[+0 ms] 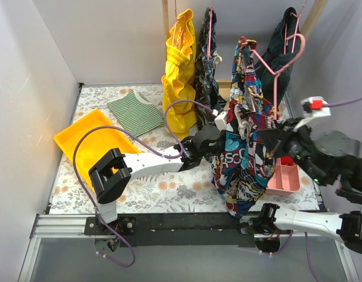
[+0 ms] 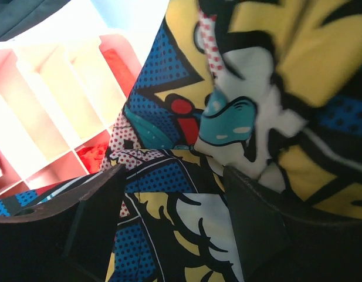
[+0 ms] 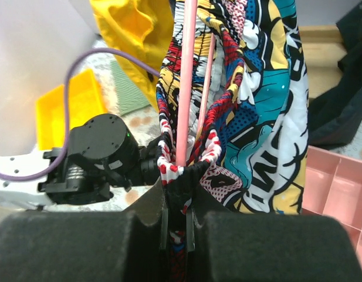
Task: Place the shorts on the hanger
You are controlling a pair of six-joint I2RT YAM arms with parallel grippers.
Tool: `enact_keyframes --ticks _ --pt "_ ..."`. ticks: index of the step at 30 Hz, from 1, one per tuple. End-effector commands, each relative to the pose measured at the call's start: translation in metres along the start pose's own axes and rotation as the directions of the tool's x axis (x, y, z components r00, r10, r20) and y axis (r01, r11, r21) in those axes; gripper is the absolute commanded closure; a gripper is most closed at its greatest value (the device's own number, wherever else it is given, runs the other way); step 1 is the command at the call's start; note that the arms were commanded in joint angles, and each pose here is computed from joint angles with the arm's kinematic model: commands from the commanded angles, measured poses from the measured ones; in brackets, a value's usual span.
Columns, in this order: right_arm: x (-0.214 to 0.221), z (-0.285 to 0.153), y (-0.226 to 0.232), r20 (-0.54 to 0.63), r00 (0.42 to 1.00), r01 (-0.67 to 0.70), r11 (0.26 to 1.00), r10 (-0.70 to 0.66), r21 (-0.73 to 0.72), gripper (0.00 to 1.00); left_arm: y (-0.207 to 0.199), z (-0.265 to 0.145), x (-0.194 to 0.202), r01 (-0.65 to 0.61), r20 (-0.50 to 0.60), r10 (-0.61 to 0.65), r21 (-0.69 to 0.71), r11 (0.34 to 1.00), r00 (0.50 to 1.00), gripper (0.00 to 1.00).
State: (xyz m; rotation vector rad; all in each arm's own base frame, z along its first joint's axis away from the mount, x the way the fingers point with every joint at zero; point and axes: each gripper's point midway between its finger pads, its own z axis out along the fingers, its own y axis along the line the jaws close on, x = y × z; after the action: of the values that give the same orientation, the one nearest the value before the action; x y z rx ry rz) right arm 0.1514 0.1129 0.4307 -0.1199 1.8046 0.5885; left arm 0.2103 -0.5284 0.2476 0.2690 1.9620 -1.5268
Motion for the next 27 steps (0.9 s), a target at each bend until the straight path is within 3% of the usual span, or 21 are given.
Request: enact_keyframes --ticks 1,6,8,9,10,16,27 --pt "0.009 0.04 0.013 -0.04 0.999 0.039 0.993 -0.034 0.113 0.99 -0.013 0.001 -0.005 -0.045 0.0 0.045 0.006 0.999 0.999 0.33" --pt "0.024 0.071 0.013 -0.106 0.988 0.131 0.97 -0.111 0.207 0.99 -0.011 0.005 -0.008 -0.081 -0.013 0.081 -0.018 0.997 0.997 0.33" --pt "0.022 0.089 -0.004 -0.121 0.985 0.149 0.954 -0.121 0.262 0.99 -0.01 0.008 -0.006 -0.1 -0.037 0.099 -0.027 0.995 0.994 0.34" --pt "0.027 0.095 -0.002 -0.145 0.984 0.135 0.968 -0.105 0.212 0.99 -0.01 0.007 -0.006 -0.104 -0.042 0.103 -0.028 0.994 0.994 0.34" --pt "0.027 0.105 -0.025 -0.15 0.983 0.143 0.955 -0.106 0.26 0.99 -0.007 0.007 -0.004 -0.12 -0.054 0.118 -0.037 0.992 0.992 0.34" --pt "-0.01 0.117 -0.052 -0.057 0.996 0.086 0.959 -0.073 0.272 0.99 -0.008 0.002 -0.012 -0.161 -0.061 0.158 -0.051 0.986 0.986 0.33" --pt "-0.06 0.171 -0.07 -0.052 0.997 0.072 0.973 -0.062 0.217 0.99 -0.004 0.002 -0.051 -0.178 -0.026 0.176 -0.079 0.981 0.984 0.3"
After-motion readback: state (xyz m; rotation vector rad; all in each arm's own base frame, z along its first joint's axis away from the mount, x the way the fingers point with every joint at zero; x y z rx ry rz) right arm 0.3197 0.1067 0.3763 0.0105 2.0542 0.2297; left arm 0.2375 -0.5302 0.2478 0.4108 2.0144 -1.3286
